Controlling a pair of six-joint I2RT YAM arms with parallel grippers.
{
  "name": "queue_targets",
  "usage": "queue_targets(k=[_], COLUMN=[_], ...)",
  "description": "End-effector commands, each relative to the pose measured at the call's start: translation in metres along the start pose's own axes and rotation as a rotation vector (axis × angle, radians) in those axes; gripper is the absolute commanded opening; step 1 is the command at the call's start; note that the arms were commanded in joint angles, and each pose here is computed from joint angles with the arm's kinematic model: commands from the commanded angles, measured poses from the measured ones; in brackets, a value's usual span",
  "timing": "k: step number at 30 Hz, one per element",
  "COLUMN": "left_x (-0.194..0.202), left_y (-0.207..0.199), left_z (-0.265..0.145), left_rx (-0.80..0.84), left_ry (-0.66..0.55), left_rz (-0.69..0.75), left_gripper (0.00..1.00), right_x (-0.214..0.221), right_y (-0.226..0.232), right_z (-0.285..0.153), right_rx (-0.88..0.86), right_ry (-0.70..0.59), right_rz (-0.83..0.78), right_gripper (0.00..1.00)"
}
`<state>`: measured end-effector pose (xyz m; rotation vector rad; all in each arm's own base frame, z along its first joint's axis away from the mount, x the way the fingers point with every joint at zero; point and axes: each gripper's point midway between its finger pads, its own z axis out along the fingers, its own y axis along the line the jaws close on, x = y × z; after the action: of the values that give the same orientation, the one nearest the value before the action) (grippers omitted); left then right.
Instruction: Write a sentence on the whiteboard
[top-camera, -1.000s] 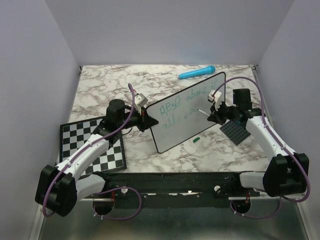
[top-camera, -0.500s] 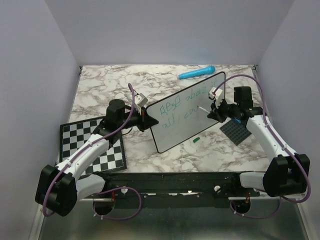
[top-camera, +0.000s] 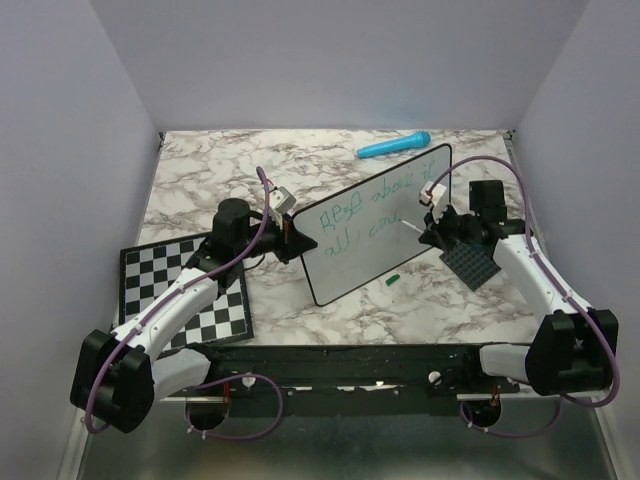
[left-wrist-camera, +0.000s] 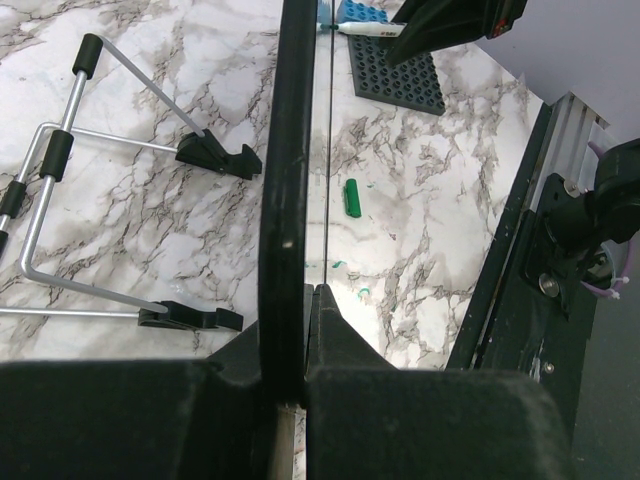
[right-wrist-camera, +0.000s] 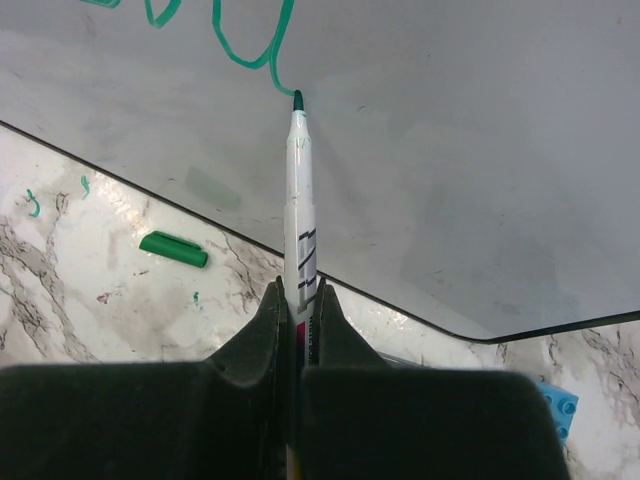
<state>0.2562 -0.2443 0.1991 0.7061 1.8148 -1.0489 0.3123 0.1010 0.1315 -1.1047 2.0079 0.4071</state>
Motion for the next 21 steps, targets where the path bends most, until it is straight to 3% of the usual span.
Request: queue_targets(k=[1,9,21], left_x=[0.042,0.042,0.043], left_y=[0.021,0.020,0.020], left_z=[-0.002,-0.003,-0.002], left_rx=[-0.076,-0.076,-0.073], left_ry=[0.132,0.132,0.135], left_rz=[0.014,0.014,0.013], left_gripper=[0.00,0.00,0.00], right_x=[-0.032,-0.038,-0.008], right_y=[-0.011,-0.022,-0.012], right_z=[-0.016,-0.015,-0.006], right_rx=[0.044,0.072,0.043], right_ry=[-0.082,-0.087,-0.017], right_rz=[-0.044,-0.029,-0.014], right_gripper=[0.01,0.00,0.00])
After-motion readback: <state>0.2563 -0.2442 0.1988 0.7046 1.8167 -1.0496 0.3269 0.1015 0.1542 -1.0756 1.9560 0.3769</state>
